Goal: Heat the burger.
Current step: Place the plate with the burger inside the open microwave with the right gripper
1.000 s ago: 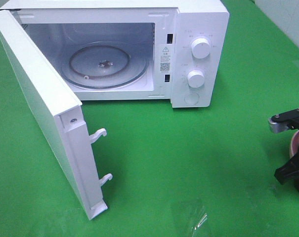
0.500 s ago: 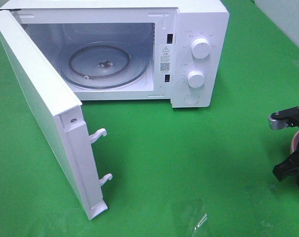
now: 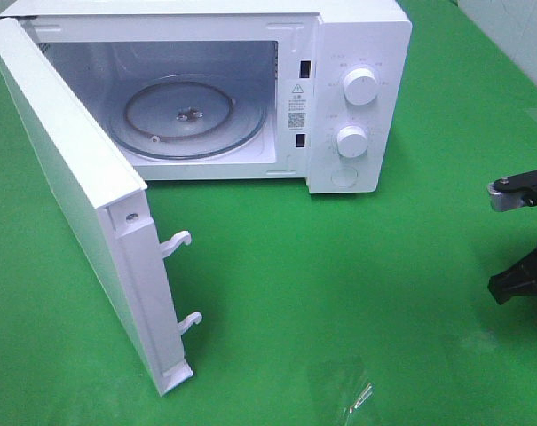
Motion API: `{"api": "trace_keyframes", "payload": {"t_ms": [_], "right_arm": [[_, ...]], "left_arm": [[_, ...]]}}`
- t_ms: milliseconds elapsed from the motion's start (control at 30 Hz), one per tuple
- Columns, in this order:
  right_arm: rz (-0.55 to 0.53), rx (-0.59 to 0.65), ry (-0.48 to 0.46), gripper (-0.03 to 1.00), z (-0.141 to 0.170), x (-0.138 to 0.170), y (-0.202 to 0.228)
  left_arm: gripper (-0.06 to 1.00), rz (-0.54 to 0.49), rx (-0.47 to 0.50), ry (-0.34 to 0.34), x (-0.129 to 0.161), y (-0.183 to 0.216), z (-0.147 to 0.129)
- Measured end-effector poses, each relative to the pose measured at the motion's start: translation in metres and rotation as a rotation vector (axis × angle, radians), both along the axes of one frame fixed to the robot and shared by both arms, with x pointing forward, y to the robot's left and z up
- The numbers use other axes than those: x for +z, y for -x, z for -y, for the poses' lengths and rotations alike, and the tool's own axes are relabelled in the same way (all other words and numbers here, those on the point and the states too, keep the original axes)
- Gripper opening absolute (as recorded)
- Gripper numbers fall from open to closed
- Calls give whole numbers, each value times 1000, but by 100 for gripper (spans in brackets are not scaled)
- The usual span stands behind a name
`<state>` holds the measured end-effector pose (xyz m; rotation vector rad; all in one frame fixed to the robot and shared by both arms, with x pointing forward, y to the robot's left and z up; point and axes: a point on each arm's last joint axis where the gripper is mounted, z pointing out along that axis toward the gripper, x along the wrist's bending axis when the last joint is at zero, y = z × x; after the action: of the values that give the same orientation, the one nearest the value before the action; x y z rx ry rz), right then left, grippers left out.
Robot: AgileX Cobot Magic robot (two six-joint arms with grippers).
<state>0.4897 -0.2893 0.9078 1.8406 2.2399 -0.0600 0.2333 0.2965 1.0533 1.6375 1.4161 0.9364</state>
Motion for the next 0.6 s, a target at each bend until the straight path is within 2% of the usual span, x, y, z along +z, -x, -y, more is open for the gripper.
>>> {"api": "trace_keyframes", "payload": {"t_ms": [167, 600], "right_arm": [[23, -41, 21, 4, -8, 14, 7], [23, 66, 104, 4, -35, 36, 24]], "left_arm": [[99, 0, 0, 0, 0, 0, 0], [99, 0, 0, 0, 0, 0, 0]]}}
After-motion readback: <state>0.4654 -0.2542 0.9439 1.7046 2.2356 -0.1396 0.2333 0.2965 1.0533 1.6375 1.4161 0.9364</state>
